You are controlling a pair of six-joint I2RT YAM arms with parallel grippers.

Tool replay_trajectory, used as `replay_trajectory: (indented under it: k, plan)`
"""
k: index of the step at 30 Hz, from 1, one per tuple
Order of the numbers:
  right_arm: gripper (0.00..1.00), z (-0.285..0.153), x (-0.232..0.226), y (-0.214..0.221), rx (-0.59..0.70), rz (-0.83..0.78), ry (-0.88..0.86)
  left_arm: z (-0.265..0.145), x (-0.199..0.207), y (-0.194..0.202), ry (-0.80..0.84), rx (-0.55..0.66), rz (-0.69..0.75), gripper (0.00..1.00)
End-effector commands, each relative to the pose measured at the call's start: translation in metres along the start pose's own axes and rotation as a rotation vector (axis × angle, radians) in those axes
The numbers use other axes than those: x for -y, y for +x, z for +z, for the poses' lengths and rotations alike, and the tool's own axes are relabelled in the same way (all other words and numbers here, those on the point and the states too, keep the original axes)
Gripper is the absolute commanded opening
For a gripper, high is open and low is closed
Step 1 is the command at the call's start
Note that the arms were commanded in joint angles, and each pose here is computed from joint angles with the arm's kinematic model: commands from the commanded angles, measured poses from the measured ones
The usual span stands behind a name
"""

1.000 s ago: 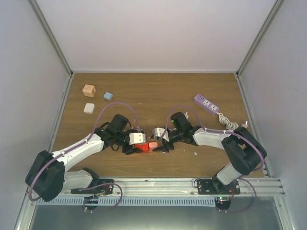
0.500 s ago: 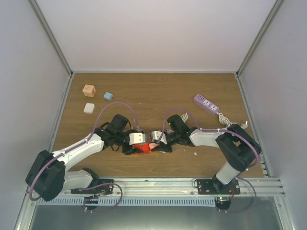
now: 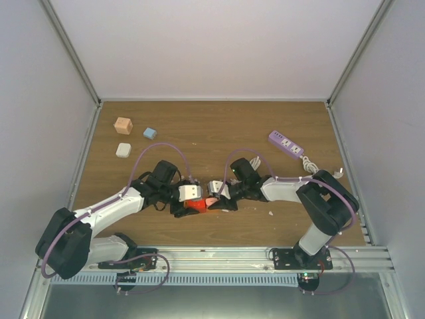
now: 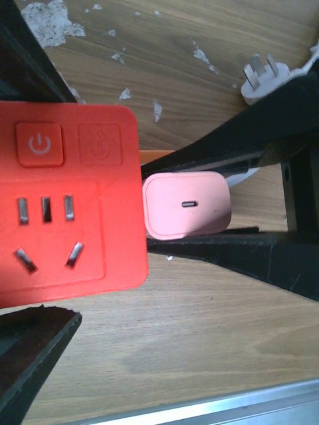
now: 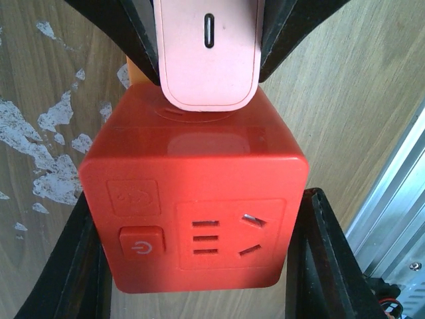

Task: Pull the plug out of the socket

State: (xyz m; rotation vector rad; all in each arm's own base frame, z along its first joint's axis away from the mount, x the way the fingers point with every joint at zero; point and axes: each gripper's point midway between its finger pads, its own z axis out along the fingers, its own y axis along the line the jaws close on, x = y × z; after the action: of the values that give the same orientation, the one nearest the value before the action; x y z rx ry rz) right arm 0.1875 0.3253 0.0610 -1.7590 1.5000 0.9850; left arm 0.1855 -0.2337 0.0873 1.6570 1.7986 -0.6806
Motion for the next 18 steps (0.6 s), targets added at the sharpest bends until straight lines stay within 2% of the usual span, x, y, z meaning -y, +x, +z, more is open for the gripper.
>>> replay_trajectory:
  k: [1, 4, 8, 13, 18]
  plan:
    - [0.03, 0.008, 0.002, 0.009, -0.039, 0.016, -0.004, 0.001, 0.0, -0.009, 0.007, 0.048, 0.004, 0.69]
    - [0.01, 0.009, 0.003, 0.012, -0.05, 0.029, -0.01, -0.002, 0.002, -0.018, 0.023, 0.075, -0.005, 0.57]
    - [0.01, 0.009, 0.003, 0.013, -0.055, 0.029, -0.009, -0.011, 0.003, -0.034, 0.051, 0.115, -0.017, 0.48]
    - [0.01, 0.011, 0.004, 0.018, -0.078, 0.043, -0.01, -0.023, -0.001, -0.051, 0.082, 0.163, -0.04, 0.42]
    - [0.0, 0.015, 0.007, 0.021, -0.092, 0.061, -0.013, -0.022, -0.002, -0.048, 0.067, 0.16, -0.026, 0.39]
